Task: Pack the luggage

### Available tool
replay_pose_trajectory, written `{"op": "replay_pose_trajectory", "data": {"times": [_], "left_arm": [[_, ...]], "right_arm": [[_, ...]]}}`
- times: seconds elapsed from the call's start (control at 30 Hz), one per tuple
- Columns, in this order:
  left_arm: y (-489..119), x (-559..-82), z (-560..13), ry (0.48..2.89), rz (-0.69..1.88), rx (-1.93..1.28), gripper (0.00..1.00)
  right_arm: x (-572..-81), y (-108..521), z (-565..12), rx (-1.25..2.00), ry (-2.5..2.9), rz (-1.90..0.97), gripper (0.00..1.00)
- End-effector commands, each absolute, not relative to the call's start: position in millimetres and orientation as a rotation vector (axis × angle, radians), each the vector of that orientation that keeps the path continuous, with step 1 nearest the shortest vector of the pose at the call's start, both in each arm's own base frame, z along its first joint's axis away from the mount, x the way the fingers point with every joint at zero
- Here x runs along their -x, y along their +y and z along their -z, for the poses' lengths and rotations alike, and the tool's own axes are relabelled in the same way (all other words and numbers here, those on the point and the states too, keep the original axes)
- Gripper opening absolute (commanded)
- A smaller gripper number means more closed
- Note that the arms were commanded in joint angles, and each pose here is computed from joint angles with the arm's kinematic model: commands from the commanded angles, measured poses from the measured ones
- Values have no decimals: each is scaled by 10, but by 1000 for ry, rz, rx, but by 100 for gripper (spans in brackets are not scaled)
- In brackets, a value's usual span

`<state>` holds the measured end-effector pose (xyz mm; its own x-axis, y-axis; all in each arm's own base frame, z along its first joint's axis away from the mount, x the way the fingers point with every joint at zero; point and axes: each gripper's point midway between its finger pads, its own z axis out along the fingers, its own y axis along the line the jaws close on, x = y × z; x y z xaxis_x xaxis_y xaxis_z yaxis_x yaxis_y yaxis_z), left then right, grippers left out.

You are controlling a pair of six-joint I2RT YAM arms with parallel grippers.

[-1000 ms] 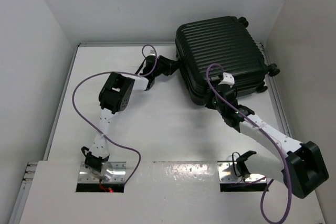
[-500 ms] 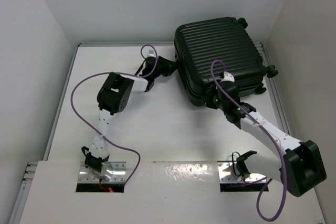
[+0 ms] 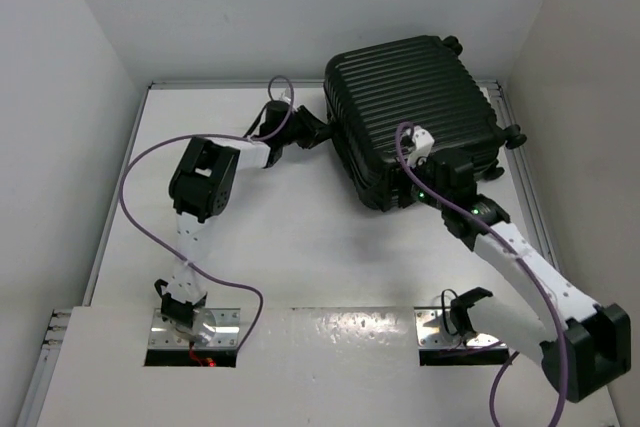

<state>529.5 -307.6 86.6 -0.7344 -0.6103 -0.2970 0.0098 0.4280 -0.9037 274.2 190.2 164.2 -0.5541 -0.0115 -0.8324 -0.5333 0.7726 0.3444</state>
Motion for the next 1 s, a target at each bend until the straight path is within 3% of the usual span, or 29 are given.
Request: {"op": "replay_pose_trajectory", "data": {"times": [0.0,0.2,0.3,0.43,0.47,0.57,0.6,0.73,0.97], "left_arm": [[-2845,-5200,-973,2144,1222,348,34],[-2537,-5586,-1155,2104,1054,176,34],[-2390,-5825,-1182,2106,952,65,37],[-2009,-6003,-1342,2050,822,61,56],[-1902,-6022,-1374,2032,790,34,67],[-1776,-5943,-1545,1997,725,-32,83],[-1735,-5909,-1575,1986,680,-82,98],[-1546,-5550,-1761,1947,587,-153,100],[-1417,-4855,-1533,1999,522,-214,100]], "right_arm": [[-2800,1751,-2136,526,1895,-621,72],[-3303,1037,-2478,500,1721,-175,78],[-3468,808,-2480,500,1752,-117,82],[-3627,215,-2360,355,1849,23,84],[-3690,-21,-2324,287,1858,71,84],[-3830,-525,-2434,99,1799,180,84],[-3842,-810,-2392,18,1809,229,84],[-3984,-1410,-2606,-226,1679,304,82],[-4187,-1970,-2675,-263,1577,455,77]]}}
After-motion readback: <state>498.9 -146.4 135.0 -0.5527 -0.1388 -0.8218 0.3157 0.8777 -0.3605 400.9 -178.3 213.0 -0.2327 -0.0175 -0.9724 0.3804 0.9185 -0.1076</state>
